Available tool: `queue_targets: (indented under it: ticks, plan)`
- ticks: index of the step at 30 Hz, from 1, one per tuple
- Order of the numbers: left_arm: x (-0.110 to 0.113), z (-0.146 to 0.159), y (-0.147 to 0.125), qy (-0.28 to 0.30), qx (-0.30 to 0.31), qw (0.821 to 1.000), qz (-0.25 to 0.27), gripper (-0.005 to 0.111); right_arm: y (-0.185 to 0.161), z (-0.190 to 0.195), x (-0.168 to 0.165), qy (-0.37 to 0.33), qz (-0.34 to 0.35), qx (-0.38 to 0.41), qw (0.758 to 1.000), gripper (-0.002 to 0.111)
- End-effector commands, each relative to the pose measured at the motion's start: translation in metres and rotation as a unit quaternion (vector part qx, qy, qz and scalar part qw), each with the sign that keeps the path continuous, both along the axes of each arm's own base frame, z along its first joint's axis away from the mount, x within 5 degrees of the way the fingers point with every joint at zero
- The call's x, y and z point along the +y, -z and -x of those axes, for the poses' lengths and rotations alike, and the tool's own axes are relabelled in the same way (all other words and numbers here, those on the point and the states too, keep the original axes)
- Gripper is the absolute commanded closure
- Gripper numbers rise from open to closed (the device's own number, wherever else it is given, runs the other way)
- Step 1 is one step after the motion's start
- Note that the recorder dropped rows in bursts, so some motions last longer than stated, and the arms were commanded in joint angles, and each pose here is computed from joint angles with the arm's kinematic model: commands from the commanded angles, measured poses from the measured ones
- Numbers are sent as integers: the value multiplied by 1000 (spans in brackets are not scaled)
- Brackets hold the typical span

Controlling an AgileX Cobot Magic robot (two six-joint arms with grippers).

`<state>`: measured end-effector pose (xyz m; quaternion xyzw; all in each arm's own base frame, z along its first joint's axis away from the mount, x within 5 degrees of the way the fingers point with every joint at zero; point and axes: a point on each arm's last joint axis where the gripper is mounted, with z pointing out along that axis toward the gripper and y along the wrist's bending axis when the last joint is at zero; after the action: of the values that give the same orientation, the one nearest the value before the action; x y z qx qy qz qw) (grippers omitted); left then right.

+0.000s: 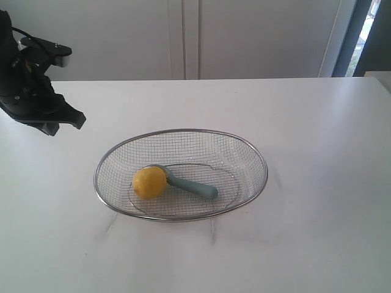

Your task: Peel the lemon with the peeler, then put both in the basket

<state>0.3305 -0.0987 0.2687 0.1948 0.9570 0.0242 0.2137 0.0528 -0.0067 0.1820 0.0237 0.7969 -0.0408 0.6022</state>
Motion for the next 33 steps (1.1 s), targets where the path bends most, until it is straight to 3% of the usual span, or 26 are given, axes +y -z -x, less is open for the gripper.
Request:
queue_targets:
  ticks: [1, 25, 33]
  plan:
    - [1, 2, -4, -6, -1, 1000, 5, 107, 0, 0, 0, -2, 7, -8, 1000, 108]
    - [0, -1, -6, -5, -20, 1000, 13, 107, 0, 0, 0, -2, 7, -8, 1000, 108]
    - [3, 13, -39, -8, -82, 996, 44, 107, 0, 0, 0, -2, 7, -8, 1000, 108]
